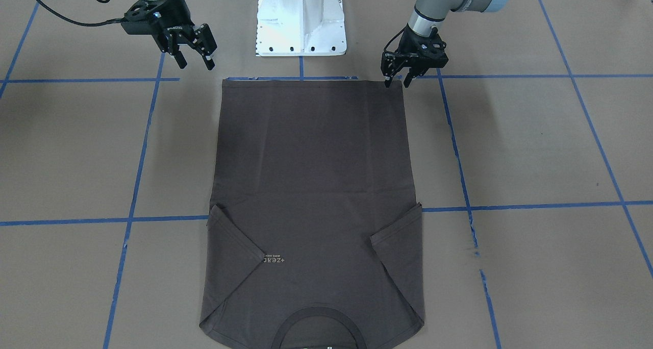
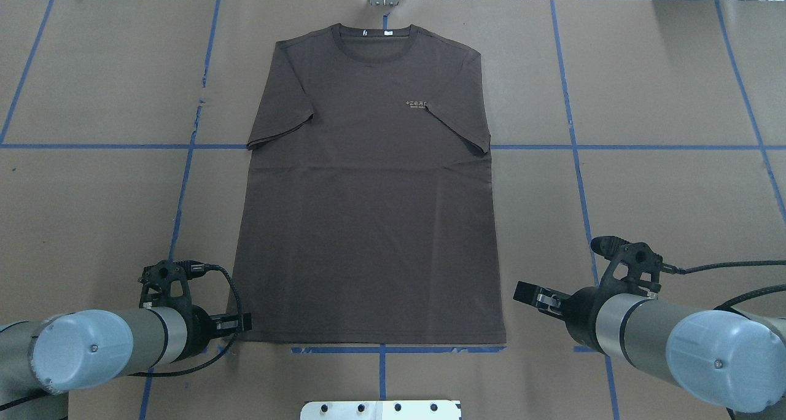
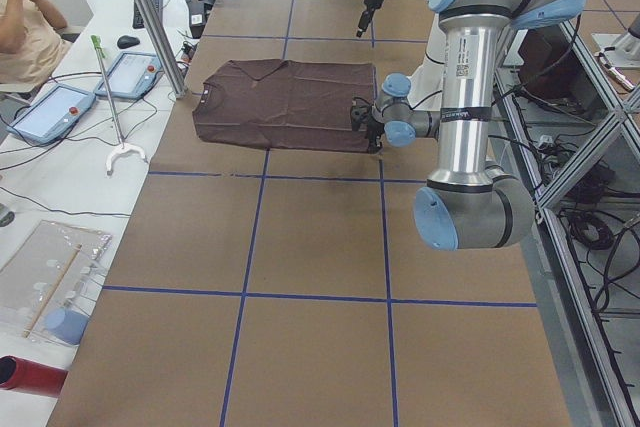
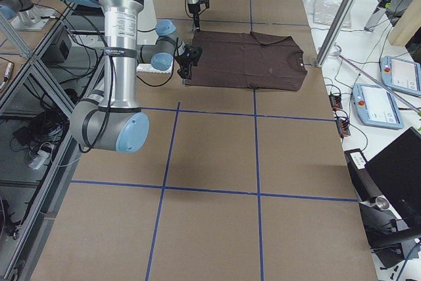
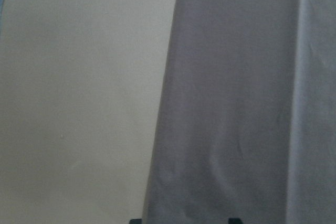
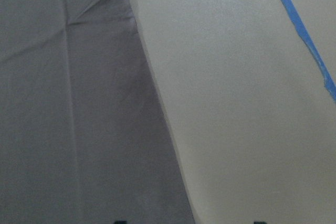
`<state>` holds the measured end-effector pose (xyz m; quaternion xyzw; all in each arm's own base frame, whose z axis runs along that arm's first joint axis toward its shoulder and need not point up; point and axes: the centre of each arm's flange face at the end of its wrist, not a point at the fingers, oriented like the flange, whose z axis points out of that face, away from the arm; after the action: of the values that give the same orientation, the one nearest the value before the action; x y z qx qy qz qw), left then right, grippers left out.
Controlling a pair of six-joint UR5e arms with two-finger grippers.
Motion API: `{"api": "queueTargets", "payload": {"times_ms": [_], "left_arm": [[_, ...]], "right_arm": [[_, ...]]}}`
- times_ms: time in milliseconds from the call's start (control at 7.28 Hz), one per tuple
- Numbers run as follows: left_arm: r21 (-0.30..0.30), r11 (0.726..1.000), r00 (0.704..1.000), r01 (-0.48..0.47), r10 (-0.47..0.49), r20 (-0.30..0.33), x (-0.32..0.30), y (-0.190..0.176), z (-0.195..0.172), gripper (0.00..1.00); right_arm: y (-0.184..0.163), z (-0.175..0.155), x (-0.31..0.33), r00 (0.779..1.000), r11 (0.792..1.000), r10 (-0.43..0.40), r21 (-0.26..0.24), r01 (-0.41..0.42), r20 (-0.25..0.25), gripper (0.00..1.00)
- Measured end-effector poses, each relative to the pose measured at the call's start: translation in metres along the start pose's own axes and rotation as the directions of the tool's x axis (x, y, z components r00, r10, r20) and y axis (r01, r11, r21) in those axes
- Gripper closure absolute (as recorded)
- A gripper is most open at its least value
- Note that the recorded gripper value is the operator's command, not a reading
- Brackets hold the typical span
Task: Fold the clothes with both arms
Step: 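Grasp the hem corners with both grippers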
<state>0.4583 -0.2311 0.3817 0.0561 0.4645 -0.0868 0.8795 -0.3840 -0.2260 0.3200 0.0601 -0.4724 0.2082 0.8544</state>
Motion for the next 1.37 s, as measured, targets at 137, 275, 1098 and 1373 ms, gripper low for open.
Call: {"api": "queueTargets", "payload": {"times_ms": [137,275,1098,1373], "left_arm": [[0.0,1.0,1.0,0.0,0.0,0.003,-0.0003,0.0001,0.0004,0.39],[0.0,1.0,1.0,0.0,0.0,0.004,-0.0005,0.0001,0.0006,0.4],[-0.002,1.0,1.0,-0.001,0.001,0.015,-0.0033,0.0013,0.0062,0.67],[-0.006,1.0,1.0,-0.004,0.004,0.018,-0.0034,0.0034,0.0079,0.86]], "right_arm": [[0.0,0.0,0.0,1.0,1.0,0.0,0.0,0.0,0.0,0.15],[0.0,0.0,0.0,1.0,1.0,0.0,0.0,0.0,0.0,0.15],[0.0,0.0001,0.0003,1.0,1.0,0.0,0.0,0.0,-0.001,0.15],[-0.0001,0.0001,0.0004,1.0,1.0,0.0,0.0,0.0,-0.001,0.15]]}}
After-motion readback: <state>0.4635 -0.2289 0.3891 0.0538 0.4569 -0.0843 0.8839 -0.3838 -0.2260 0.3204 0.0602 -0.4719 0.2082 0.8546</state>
